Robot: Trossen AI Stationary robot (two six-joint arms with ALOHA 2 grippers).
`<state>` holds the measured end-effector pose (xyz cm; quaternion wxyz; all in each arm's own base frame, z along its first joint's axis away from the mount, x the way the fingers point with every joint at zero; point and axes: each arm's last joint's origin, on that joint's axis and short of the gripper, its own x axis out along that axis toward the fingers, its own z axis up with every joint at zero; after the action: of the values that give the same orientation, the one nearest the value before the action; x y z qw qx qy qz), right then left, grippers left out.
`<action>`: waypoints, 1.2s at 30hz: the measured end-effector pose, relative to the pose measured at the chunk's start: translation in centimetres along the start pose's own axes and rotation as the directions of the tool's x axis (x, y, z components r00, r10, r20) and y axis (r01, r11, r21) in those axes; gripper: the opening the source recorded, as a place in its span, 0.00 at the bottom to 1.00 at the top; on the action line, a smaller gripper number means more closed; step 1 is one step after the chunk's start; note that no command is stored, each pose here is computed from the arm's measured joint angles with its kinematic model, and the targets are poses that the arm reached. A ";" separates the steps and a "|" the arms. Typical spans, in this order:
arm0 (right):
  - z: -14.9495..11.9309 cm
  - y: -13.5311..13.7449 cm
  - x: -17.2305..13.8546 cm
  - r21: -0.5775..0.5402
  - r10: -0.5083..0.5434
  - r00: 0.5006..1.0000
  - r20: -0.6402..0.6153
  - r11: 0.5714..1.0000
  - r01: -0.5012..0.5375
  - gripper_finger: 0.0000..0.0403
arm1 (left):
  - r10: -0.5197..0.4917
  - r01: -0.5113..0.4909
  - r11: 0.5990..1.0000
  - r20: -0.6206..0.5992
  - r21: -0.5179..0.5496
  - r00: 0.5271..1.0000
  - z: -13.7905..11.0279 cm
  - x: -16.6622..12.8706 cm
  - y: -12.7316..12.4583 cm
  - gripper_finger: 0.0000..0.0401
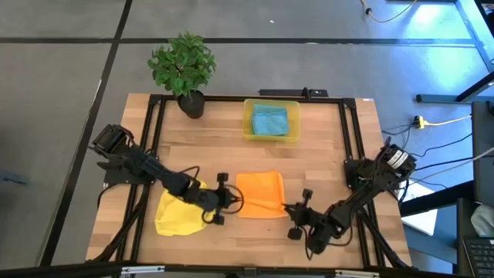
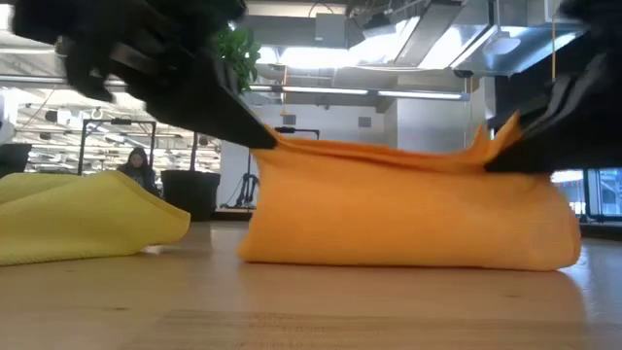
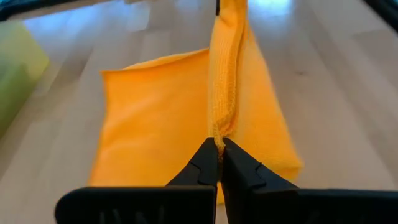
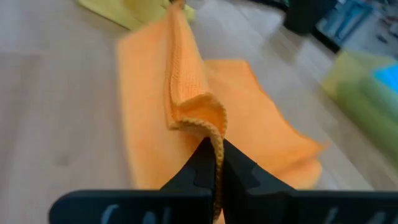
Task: Fold microfiber towels
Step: Fold the orange microfiber towel
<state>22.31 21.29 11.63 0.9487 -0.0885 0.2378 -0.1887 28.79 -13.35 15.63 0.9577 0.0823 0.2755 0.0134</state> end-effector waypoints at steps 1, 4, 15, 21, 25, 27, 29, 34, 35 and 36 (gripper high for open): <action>-0.4 -0.5 0.3 0.012 -0.012 1.000 -0.011 1.000 0.012 0.01 | 0.004 -0.004 1.000 -0.007 -0.009 1.000 0.0 0.3 0.6 0.00; -1.4 -1.8 1.5 0.051 -0.051 0.997 -0.049 0.997 0.054 0.01 | 0.025 -0.025 0.999 -0.024 -0.036 0.999 0.1 1.0 2.2 0.00; -0.5 -3.5 4.2 0.080 -0.041 0.998 -0.053 0.996 0.045 0.01 | 0.023 -0.027 0.999 -0.095 -0.042 0.995 -0.5 1.4 3.4 0.00; 1.3 -3.9 3.3 0.078 0.065 0.998 -0.007 0.995 -0.064 0.01 | 0.024 -0.026 0.999 -0.092 -0.024 0.995 -0.5 1.2 2.9 0.00; 1.7 -5.6 2.1 0.166 0.230 0.965 0.124 0.954 -0.249 0.01 | 0.022 -0.024 0.999 -0.084 -0.024 0.996 -0.5 1.2 2.8 0.00; 1.0 -7.1 1.6 0.195 0.263 0.945 0.195 0.934 -0.300 0.01 | 0.021 -0.023 0.999 -0.078 -0.025 0.997 -0.4 1.2 2.8 0.00; 0.0 -8.8 1.4 0.231 0.250 0.941 0.229 0.925 -0.302 0.01 | 0.024 -0.025 1.000 -0.074 -0.010 0.997 -0.4 1.2 2.9 0.00; -1.7 -11.3 1.9 0.296 0.222 0.946 0.236 0.911 -0.287 0.01 | 0.067 -0.071 0.997 -0.081 -0.044 0.994 -0.3 1.8 4.7 0.00; -1.7 -11.5 2.1 0.305 0.224 0.947 0.230 0.907 -0.289 0.01 | 0.068 -0.073 0.996 -0.085 -0.058 0.994 -0.5 2.0 5.1 0.00; -1.7 -11.7 2.3 0.314 0.227 0.948 0.224 0.904 -0.291 0.01 | 0.070 -0.077 0.995 -0.090 -0.071 0.993 -0.7 2.1 5.5 0.00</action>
<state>19.71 9.59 12.21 0.9838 0.0939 0.1235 -0.0903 30.27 -7.63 14.86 0.9460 0.0561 0.3131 0.0624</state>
